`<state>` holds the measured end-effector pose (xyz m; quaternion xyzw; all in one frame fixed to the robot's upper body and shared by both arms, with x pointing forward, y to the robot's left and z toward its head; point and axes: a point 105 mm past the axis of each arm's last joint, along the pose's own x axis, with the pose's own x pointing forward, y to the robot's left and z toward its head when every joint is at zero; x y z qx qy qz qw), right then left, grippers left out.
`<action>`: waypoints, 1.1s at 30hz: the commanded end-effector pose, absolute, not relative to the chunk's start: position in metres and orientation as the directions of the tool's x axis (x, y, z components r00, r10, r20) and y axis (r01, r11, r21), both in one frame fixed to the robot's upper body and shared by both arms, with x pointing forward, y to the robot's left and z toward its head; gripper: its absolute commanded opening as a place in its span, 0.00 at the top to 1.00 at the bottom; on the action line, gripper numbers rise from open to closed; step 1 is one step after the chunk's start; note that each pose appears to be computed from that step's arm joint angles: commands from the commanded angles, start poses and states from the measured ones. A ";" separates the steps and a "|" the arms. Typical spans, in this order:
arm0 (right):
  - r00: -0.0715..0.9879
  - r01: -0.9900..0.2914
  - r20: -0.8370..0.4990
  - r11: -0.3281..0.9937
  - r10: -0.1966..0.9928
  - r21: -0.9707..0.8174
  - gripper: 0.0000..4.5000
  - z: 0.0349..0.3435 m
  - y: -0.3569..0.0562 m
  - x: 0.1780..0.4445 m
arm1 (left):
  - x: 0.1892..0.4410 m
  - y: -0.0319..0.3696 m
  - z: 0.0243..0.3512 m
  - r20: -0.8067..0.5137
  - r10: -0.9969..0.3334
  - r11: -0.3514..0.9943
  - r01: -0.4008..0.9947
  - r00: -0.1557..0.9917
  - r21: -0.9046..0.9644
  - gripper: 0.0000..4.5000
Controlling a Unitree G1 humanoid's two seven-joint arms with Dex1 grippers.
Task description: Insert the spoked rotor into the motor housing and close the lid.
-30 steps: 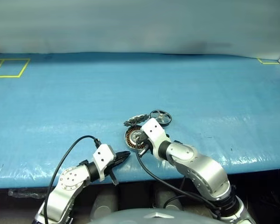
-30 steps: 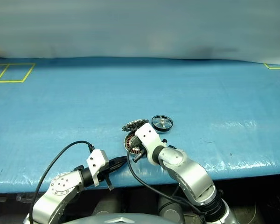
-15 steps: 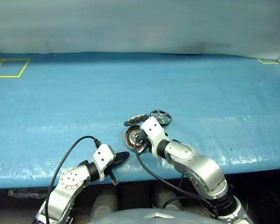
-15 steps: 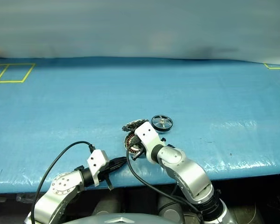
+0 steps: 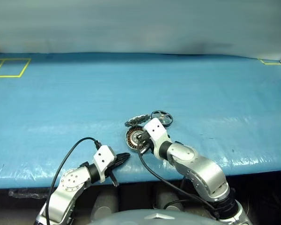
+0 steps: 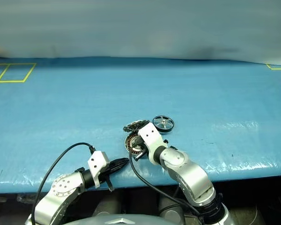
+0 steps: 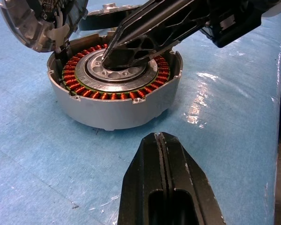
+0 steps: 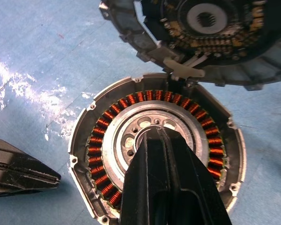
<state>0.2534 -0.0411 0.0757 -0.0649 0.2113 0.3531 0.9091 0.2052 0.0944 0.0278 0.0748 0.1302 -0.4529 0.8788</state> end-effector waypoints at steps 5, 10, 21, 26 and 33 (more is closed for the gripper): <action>0.706 -0.693 -0.264 0.718 0.658 -0.065 1.00 0.132 -0.079 0.243 | 0.205 0.090 0.033 -0.275 -0.793 0.559 0.828 0.544 0.027 1.00; 0.641 -0.757 -0.500 0.589 0.582 -0.284 1.00 0.126 -0.126 0.243 | 0.208 0.086 0.034 -0.271 -0.810 0.533 0.845 0.520 0.028 1.00; 0.564 -0.824 -0.633 0.324 0.530 -0.464 0.65 0.149 -0.143 0.298 | 0.212 0.080 0.034 -0.255 -0.823 0.519 0.854 0.508 0.026 1.00; 0.582 -0.803 -0.636 0.238 0.506 -0.546 0.44 0.163 -0.139 0.329 | 0.212 0.080 0.034 -0.252 -0.815 0.533 0.846 0.521 0.025 1.00; 0.515 -0.818 -0.739 -0.009 0.435 -0.575 0.44 0.154 -0.128 0.353 | 0.210 0.081 0.032 -0.253 -0.807 0.546 0.838 0.533 0.024 1.00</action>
